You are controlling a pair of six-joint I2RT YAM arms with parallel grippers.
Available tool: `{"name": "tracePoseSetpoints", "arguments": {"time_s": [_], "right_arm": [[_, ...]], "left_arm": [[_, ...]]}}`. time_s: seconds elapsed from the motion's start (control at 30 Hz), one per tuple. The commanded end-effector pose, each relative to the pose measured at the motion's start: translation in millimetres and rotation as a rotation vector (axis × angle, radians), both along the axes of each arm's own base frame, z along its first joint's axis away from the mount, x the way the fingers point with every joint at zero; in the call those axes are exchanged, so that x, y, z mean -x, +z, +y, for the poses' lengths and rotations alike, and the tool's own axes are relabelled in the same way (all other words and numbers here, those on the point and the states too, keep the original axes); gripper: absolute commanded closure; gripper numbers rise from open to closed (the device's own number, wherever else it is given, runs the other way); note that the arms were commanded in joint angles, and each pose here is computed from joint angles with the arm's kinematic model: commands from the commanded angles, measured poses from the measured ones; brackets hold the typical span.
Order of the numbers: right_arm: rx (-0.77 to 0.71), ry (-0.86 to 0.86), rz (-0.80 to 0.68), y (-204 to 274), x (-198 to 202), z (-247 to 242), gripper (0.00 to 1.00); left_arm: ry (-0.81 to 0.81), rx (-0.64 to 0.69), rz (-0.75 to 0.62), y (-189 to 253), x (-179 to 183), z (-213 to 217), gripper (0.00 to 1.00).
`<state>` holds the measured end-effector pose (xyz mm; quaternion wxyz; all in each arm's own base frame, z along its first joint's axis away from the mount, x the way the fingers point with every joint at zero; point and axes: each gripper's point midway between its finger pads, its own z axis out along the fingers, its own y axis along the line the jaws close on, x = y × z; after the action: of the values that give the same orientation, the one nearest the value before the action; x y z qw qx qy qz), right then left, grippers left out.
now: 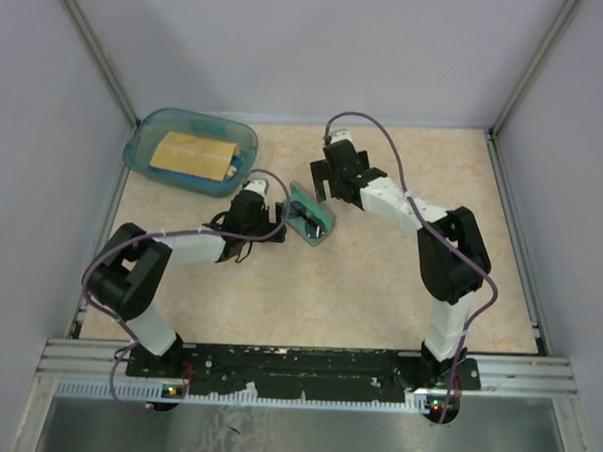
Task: Organize the sunglasses
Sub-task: Close the sunglasses case at the center of the board.
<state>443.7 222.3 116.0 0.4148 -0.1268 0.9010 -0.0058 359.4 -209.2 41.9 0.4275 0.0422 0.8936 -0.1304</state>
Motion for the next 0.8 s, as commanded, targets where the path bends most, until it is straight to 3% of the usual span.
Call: {"name": "tracePoseSetpoints", "arguments": {"time_s": [0.0, 0.77], "right_arm": [[-0.026, 0.019, -0.049, 18.4, -9.8, 8.0, 0.01], [-0.031, 0.059, -0.062, 20.4, 0.7, 23.0, 0.01]], "left_arm": [[-0.006, -0.031, -0.007, -2.4, -7.9, -5.6, 0.0], [0.01, -0.091, -0.002, -19.9, -7.9, -8.7, 0.0]]}}
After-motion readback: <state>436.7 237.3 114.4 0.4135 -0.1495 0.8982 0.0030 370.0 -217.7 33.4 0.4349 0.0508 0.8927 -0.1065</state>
